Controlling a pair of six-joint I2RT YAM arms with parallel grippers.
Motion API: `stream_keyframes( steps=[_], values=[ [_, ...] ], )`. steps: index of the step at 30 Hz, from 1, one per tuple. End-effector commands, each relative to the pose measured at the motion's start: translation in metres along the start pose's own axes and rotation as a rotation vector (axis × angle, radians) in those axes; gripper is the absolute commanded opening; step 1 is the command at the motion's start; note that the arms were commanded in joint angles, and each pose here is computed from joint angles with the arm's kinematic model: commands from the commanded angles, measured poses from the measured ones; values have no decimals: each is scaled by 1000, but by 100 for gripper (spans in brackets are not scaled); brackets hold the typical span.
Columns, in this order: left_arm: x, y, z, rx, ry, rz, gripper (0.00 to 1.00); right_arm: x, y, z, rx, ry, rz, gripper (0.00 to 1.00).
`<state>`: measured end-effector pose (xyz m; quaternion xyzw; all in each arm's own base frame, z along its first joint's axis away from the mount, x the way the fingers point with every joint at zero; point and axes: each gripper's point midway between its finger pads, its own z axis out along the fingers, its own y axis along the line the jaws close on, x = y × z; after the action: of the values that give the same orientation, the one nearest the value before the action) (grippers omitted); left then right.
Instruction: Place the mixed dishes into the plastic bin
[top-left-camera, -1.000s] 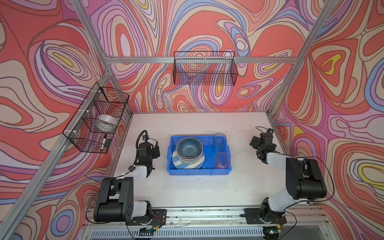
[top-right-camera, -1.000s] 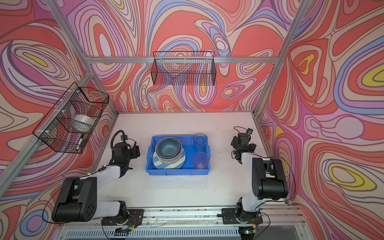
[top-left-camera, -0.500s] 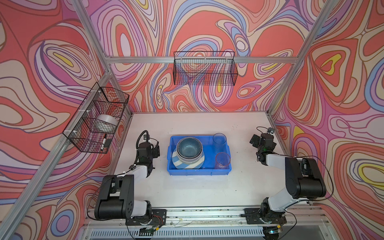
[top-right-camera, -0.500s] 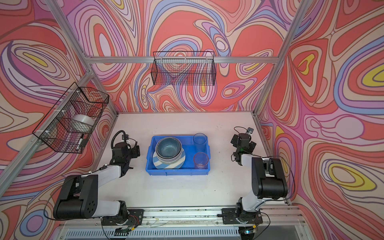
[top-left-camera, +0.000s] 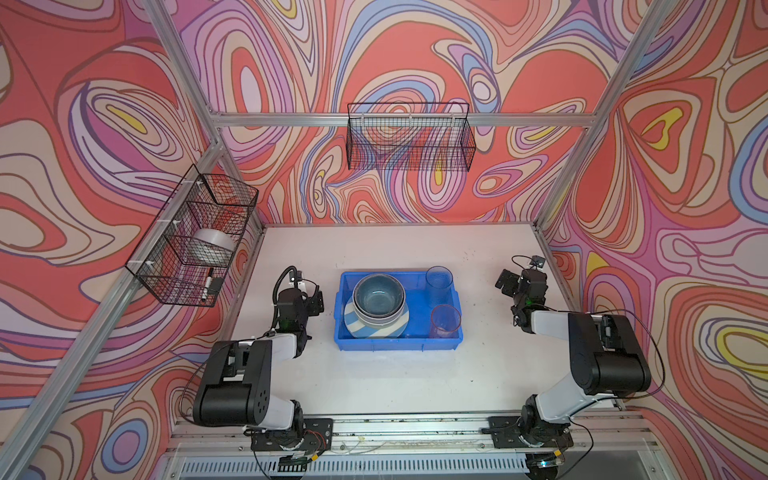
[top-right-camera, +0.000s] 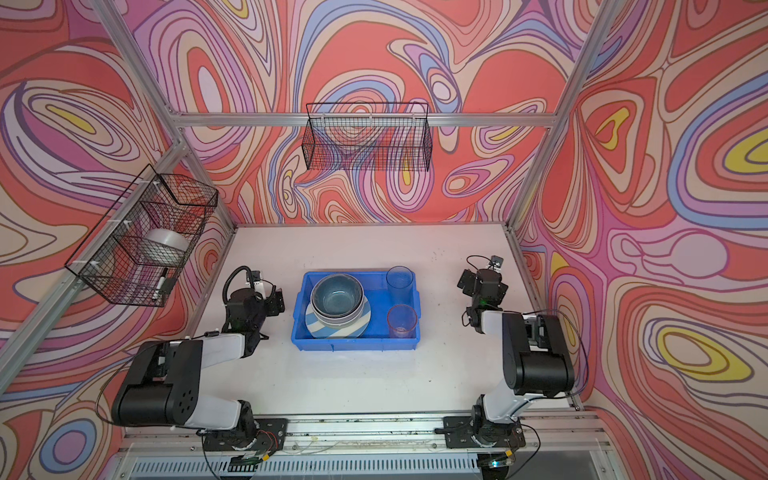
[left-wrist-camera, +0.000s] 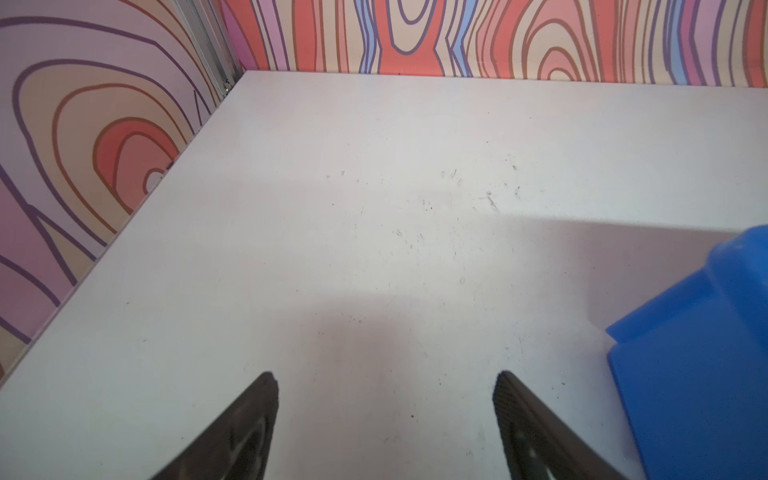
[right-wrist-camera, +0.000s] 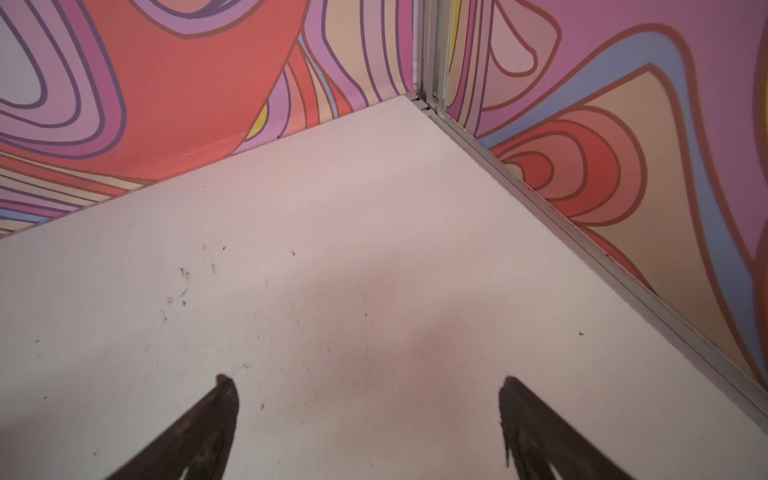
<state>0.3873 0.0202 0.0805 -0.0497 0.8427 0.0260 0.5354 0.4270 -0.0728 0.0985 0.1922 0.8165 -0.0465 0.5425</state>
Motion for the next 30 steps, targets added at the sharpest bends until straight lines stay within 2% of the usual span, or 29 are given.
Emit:
stream_keyframes(
  steps=[1,8,14,16,20,30],
  values=[
    [-9,-3,-1,31,-84,-9,85,-1,8,0,-61,-30,-28,98],
    [-9,-5,0,40,-78,-5,87,5,37,-1,-198,-20,-105,98],
    [-9,-6,0,45,-79,-4,90,9,51,-7,-256,-53,-155,98],
    [-9,-6,0,45,-79,-3,91,14,51,-12,-258,-88,-163,98],
    [-9,-5,0,43,-79,-6,100,15,42,-22,-234,-164,-134,99],
    [-9,-5,-1,42,-80,-5,100,16,41,-14,-199,-130,-140,99]
  ],
)
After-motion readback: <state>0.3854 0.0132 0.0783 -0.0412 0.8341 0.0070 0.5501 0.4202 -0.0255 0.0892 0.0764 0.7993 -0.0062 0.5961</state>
